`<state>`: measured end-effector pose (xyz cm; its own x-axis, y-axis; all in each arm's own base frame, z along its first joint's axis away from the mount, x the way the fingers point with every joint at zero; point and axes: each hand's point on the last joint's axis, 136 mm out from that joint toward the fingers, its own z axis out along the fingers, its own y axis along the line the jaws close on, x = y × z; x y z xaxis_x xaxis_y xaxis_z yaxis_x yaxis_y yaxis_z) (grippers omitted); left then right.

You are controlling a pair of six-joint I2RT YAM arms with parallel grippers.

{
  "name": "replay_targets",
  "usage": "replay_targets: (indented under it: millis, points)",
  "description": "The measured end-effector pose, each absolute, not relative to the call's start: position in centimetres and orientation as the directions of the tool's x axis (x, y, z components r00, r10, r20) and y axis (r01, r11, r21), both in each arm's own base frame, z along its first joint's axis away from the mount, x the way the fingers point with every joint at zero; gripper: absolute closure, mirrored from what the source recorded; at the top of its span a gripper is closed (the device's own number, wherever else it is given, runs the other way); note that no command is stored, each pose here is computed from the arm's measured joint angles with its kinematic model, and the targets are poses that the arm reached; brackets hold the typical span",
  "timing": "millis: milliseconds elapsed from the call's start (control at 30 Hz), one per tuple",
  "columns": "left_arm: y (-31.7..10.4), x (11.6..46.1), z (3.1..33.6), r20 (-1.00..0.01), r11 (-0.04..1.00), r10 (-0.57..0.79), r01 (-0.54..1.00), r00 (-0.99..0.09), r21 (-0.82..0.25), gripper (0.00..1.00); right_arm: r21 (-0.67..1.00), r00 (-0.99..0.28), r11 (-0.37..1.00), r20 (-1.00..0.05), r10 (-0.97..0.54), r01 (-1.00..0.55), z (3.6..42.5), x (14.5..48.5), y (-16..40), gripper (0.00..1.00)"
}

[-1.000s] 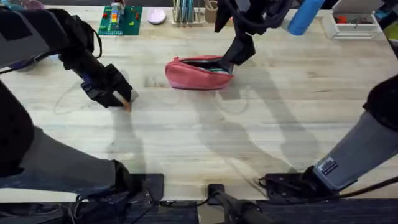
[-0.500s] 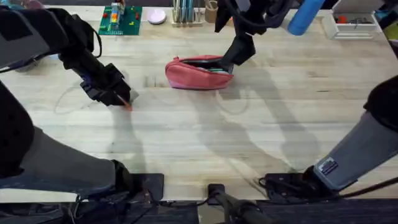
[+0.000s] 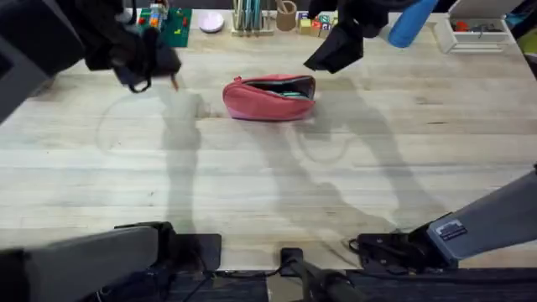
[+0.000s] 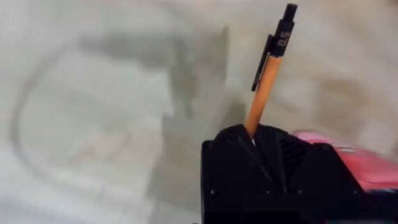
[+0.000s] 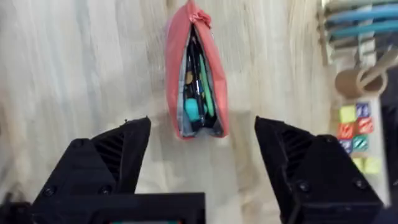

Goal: Unzip the bag, pick up the pens from the table one at a time and place them inside, then zip the bag closed.

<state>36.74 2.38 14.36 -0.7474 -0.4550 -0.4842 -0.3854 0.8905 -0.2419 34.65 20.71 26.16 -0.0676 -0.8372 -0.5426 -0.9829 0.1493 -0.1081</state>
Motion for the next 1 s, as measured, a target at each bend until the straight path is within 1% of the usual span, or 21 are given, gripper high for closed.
replay_targets:
  millis: [100, 200, 367, 467, 567, 667, 700, 900, 1000]
  points:
    - [0.3, 38.4, 17.6, -0.602, 0.929, -0.369, -0.266, -0.708, -0.257, 0.957, -0.065, -0.155, 0.227, -0.549, -0.822, -0.972, 26.1, 34.9, 20.2, 0.005]
    - [-1.7, 39.3, 19.8, -0.677, 0.953, -0.298, -0.168, -0.673, -0.253, 0.957, -0.031, -0.226, 0.290, -0.551, -0.804, -0.957, 26.1, 35.2, 19.7, 0.005]
    - [-4.6, 40.1, 21.2, -0.735, 0.973, -0.198, -0.036, -0.649, -0.230, 0.957, 0.003, -0.303, 0.361, -0.552, -0.777, -0.933, 26.4, 35.4, 18.8, 0.005]
    - [-6.4, 40.3, 21.8, -0.761, 0.975, -0.125, 0.061, -0.637, -0.211, 0.957, 0.000, -0.320, 0.386, -0.561, -0.764, -0.922, 27.1, 35.3, 18.3, 0.005]
    - [-8.5, 40.2, 22.3, -0.784, 0.966, -0.035, 0.180, -0.620, -0.185, 0.957, -0.026, -0.316, 0.405, -0.581, -0.750, -0.914, 28.5, 34.9, 17.6, 0.005]
    - [-10.9, 39.8, 22.8, -0.806, 0.933, 0.062, 0.321, -0.589, -0.163, 0.957, -0.056, -0.308, 0.424, -0.602, -0.736, -0.904, 30.0, 34.4, 16.8, 0.005]
    - [-13.0, 39.1, 23.1, -0.822, 0.880, 0.149, 0.452, -0.550, -0.142, 0.956, -0.081, -0.301, 0.440, -0.618, -0.726, -0.894, 31.2, 34.0, 16.0, 0.005]
    - [-16.8, 37.0, 23.9, -0.859, 0.712, 0.308, 0.698, -0.408, -0.076, 0.957, -0.106, -0.303, 0.469, -0.635, -0.711, -0.877, 32.5, 33.7, 14.8, 0.005]
    - [-18.1, 36.0, 24.3, -0.873, 0.635, 0.352, 0.771, -0.337, -0.042, 0.957, -0.117, -0.302, 0.479, -0.641, -0.705, -0.870, 33.0, 33.5, 14.4, 0.005]
